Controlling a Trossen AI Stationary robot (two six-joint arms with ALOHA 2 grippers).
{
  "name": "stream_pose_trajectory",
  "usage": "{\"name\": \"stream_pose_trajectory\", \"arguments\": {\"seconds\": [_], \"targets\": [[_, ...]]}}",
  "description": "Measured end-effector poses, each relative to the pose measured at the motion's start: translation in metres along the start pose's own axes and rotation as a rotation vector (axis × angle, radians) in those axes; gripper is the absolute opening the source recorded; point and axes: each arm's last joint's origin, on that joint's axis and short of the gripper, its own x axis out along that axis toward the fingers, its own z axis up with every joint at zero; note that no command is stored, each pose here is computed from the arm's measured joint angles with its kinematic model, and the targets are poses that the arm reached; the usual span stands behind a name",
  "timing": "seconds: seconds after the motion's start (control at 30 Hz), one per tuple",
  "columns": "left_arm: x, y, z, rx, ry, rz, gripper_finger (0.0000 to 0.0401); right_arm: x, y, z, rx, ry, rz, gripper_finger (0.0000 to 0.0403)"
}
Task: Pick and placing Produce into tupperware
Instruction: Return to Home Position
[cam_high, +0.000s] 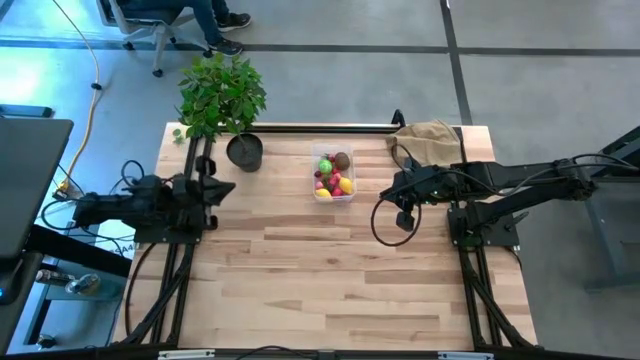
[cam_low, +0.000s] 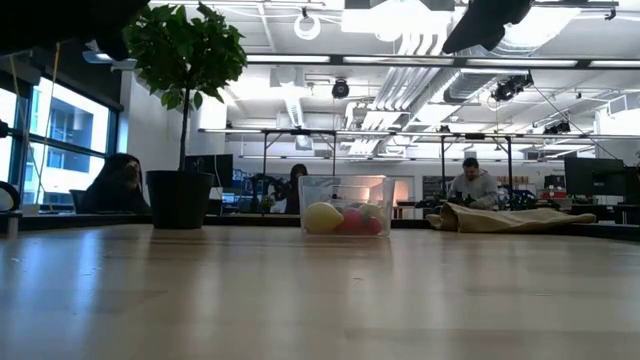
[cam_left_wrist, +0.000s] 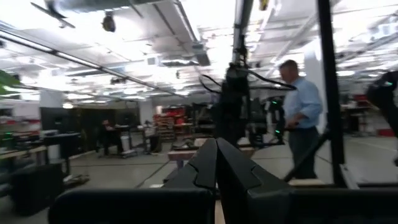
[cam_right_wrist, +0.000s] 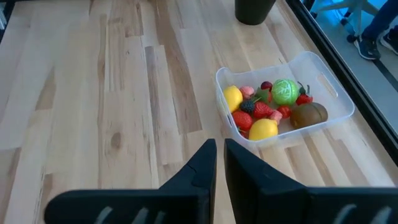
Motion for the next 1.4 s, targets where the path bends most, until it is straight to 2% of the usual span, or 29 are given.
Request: {"name": "stream_pose_trajectory", "arguments": {"seconds": [0.33,0.53,0.7,0.97,1.2,1.4], "targets": [[-0.001,-0.004,-0.018,-0.007,0.089,-0.069,0.0000,0.000,0.000,0.000,0.010,0.000,0.000,0.0024],[-0.002,-0.005,-0.023,-0.027,0.140,-0.073,0.0001,0.000,0.000,0.000,0.202,0.000,0.000,0.0024],[-0.002,-0.005,-0.023,-0.029,0.142,-0.074,0.0001,0.000,0.000,0.000,0.310,-0.003,-0.007,0.0024],[-0.002,-0.005,-0.027,-0.025,0.178,-0.065,0.0001,0.000,-0.001,0.001,0.318,-0.018,-0.021,0.0024],[-0.003,-0.005,-0.031,-0.016,0.220,-0.058,0.0003,0.000,-0.002,0.010,0.334,-0.128,-0.095,0.0024],[-0.003,-0.005,-0.031,-0.016,0.219,-0.057,0.0001,-0.004,-0.007,0.038,0.253,-0.386,-0.019,0.0024]]}}
